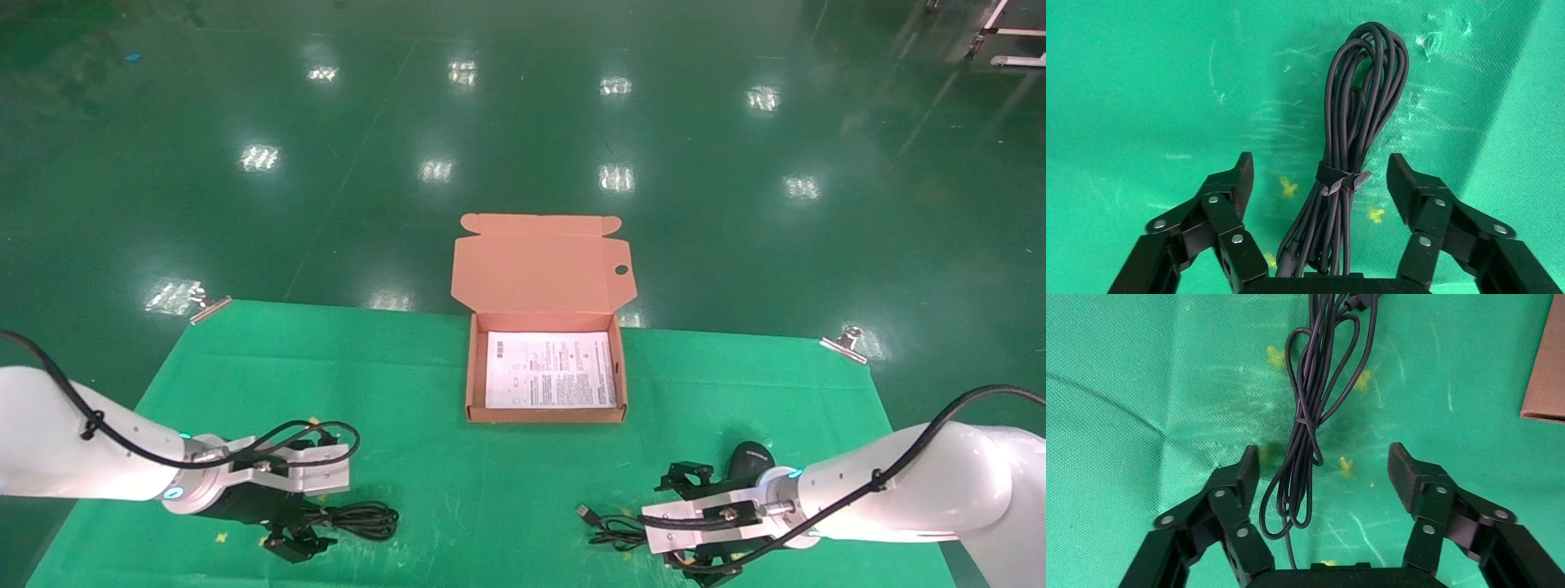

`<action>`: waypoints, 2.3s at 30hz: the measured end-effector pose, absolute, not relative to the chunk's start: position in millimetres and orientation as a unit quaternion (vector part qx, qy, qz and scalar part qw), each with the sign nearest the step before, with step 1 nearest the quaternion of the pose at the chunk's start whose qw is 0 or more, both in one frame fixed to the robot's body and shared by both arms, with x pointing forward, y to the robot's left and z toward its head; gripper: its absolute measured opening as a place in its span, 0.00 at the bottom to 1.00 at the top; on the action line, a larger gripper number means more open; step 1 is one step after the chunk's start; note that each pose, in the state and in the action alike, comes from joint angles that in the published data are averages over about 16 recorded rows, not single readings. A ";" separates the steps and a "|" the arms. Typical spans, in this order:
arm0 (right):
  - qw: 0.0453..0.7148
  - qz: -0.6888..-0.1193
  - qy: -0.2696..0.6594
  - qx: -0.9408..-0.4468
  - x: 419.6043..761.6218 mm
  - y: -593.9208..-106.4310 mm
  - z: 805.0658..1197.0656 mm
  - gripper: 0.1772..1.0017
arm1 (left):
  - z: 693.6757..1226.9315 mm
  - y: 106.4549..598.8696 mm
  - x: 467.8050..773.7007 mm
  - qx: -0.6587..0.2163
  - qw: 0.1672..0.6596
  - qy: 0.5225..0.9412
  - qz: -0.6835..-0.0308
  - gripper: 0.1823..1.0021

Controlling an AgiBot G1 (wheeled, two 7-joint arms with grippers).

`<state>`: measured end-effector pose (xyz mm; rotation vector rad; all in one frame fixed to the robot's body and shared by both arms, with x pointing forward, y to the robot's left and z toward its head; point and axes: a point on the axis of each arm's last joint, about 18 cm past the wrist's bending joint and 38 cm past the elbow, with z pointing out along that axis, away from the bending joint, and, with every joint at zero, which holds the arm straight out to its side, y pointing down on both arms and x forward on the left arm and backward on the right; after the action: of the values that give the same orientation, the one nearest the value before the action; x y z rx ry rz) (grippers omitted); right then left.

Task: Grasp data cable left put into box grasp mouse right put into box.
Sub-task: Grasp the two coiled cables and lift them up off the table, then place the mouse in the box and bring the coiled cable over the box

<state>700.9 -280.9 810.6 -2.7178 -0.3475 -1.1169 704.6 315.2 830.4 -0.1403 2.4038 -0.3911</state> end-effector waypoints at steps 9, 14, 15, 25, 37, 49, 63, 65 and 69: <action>0.092 -0.376 -0.118 -0.915 700.5 -280.7 810.9 0.71 | 830.8 314.0 704.2 -0.052 0.343 0.925 -0.151 0.70; 0.092 -0.376 -0.118 -0.915 700.3 -280.5 811.0 0.60 | 830.8 313.6 704.0 -0.052 0.343 0.926 -0.151 0.59; 0.092 -0.376 -0.118 -0.915 700.3 -280.5 811.0 0.57 | 830.8 313.6 704.0 -0.052 0.343 0.926 -0.151 0.57; 0.092 -0.376 -0.118 -0.915 700.1 -280.4 811.1 0.32 | 830.6 313.1 703.8 -0.051 0.342 0.926 -0.151 0.34; 0.099 -0.383 -0.112 -0.912 699.8 -284.5 820.4 0.12 | 840.4 314.5 703.1 -0.033 0.354 0.924 -0.143 0.13; 0.149 -0.478 -0.067 -0.863 699.3 -307.5 922.3 0.05 | 910.6 311.3 695.7 0.046 0.441 0.889 -0.118 0.10; 0.228 -0.614 -0.102 -0.749 698.9 -258.7 1078.3 0.04 | 1019.2 258.5 703.3 0.108 0.586 0.795 -0.114 0.10; 0.237 -0.622 -0.111 -0.738 700.2 -246.6 1092.2 0.04 | 1031.4 251.3 706.3 0.110 0.600 0.784 -0.117 0.10; 0.251 -0.634 -0.126 -0.721 702.9 -225.9 1113.7 0.04 | 1052.4 240.4 711.3 0.110 0.625 0.763 -0.123 0.10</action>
<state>702.9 -225.9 1113.7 -1.9609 -0.3436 -1.7257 711.3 240.4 1052.4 0.2518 1.7524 -0.2815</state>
